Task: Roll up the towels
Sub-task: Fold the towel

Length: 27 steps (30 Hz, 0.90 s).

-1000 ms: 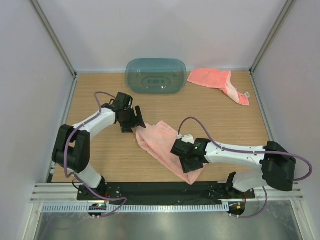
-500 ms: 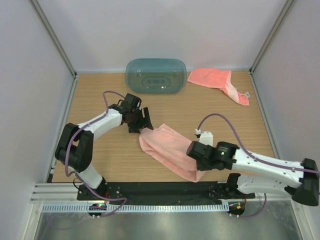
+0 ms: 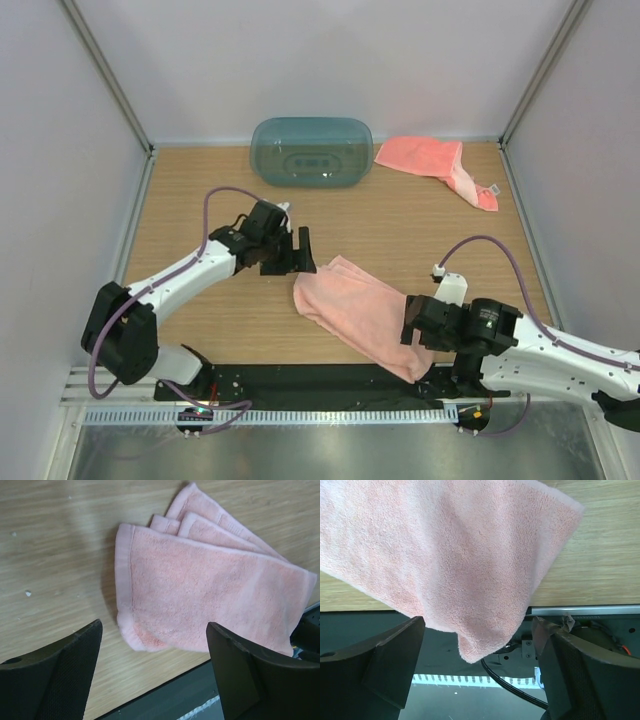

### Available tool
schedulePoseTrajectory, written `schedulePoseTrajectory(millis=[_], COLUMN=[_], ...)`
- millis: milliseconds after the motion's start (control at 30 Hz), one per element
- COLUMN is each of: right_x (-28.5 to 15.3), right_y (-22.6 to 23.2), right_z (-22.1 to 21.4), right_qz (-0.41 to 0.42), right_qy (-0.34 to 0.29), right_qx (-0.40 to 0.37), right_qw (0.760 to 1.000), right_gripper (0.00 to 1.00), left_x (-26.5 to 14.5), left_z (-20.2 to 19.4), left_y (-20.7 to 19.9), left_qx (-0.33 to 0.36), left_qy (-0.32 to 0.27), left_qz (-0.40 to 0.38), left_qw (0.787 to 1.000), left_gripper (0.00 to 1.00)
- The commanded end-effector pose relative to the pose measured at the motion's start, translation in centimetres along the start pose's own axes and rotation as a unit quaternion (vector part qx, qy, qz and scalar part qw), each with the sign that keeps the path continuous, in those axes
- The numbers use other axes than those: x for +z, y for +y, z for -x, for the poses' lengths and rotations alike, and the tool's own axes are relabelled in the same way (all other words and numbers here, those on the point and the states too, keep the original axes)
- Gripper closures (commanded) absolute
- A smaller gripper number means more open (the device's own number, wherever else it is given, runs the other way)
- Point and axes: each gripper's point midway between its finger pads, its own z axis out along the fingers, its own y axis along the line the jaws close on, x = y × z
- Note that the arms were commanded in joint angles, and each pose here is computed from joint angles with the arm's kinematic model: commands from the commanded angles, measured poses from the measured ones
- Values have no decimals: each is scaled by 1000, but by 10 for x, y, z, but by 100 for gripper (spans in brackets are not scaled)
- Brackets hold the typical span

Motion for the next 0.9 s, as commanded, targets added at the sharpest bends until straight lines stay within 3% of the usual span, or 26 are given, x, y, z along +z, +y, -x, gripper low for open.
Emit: schedulePoseTrajectory(millis=[0, 167, 367, 633, 700, 733, 867], right_x=[-14, -20, 13, 46, 54, 58, 71], right_y=[12, 26, 28, 11, 12, 9, 18], right_z=[24, 43, 31, 30, 25, 26, 25], right_qz=[31, 29, -41, -18, -13, -17, -1], right_qy=[-50, -79, -59, -13, 8, 13, 36], right_qx=[33, 31, 15, 98, 90, 98, 105], right_qw=[998, 996, 997, 995, 996, 995, 994], right_gripper=[4, 0, 0, 0, 0, 0, 0], left_x=[-8, 7, 57, 94, 99, 102, 104], left_z=[-14, -4, -13, -25, -34, -38, -53], left_y=[-1, -4, -16, -26, -33, -35, -45], left_qx=[-6, 14, 26, 55, 71, 76, 79], left_qy=[3, 6, 78, 126, 140, 147, 158], left_qz=[-17, -20, -23, -12, -23, -27, -53], left_qw=[1000, 1000, 996, 990, 987, 986, 983], left_gripper=[13, 9, 12, 18, 27, 45, 100])
